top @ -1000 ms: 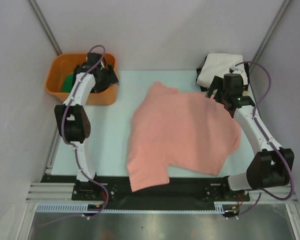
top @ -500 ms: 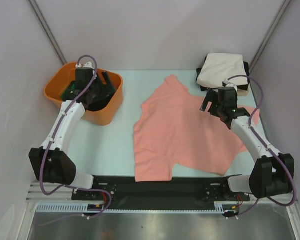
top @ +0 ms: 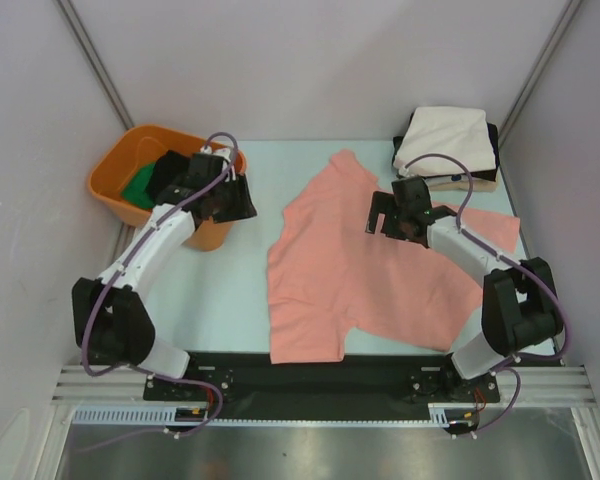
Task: Fold and stack the t-shirts
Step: Flatten the tshirt out
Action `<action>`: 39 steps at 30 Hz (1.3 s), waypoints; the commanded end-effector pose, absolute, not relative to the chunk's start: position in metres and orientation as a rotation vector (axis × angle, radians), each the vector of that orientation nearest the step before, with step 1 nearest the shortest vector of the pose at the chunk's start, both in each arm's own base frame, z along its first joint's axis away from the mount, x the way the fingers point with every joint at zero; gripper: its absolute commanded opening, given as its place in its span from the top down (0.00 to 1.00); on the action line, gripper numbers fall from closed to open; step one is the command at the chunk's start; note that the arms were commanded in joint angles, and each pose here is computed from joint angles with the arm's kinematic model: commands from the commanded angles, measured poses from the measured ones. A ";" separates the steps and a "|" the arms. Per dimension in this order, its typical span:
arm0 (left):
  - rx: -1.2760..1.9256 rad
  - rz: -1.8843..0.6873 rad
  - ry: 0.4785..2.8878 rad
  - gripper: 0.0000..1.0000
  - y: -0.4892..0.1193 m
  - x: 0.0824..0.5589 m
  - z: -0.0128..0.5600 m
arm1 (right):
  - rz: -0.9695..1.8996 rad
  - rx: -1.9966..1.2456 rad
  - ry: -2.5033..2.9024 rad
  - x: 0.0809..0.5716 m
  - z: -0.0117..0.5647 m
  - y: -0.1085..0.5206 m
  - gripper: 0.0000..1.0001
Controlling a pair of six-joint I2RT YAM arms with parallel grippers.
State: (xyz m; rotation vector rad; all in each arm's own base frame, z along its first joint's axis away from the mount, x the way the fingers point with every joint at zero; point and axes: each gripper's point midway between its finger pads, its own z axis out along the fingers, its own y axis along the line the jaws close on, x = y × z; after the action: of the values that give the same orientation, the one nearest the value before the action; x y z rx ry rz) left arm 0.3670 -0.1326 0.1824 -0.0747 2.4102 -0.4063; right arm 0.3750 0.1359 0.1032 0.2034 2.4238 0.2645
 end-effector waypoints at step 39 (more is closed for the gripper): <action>-0.079 -0.427 2.453 0.20 -0.163 0.350 0.126 | 0.230 0.296 2.466 0.335 0.112 0.104 0.00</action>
State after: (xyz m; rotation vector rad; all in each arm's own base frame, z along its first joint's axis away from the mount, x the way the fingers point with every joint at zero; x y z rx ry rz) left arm 0.3342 -0.1484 0.1681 -0.0618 2.4158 -0.3857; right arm 0.3258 0.0989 0.1082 0.2760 2.4775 0.2045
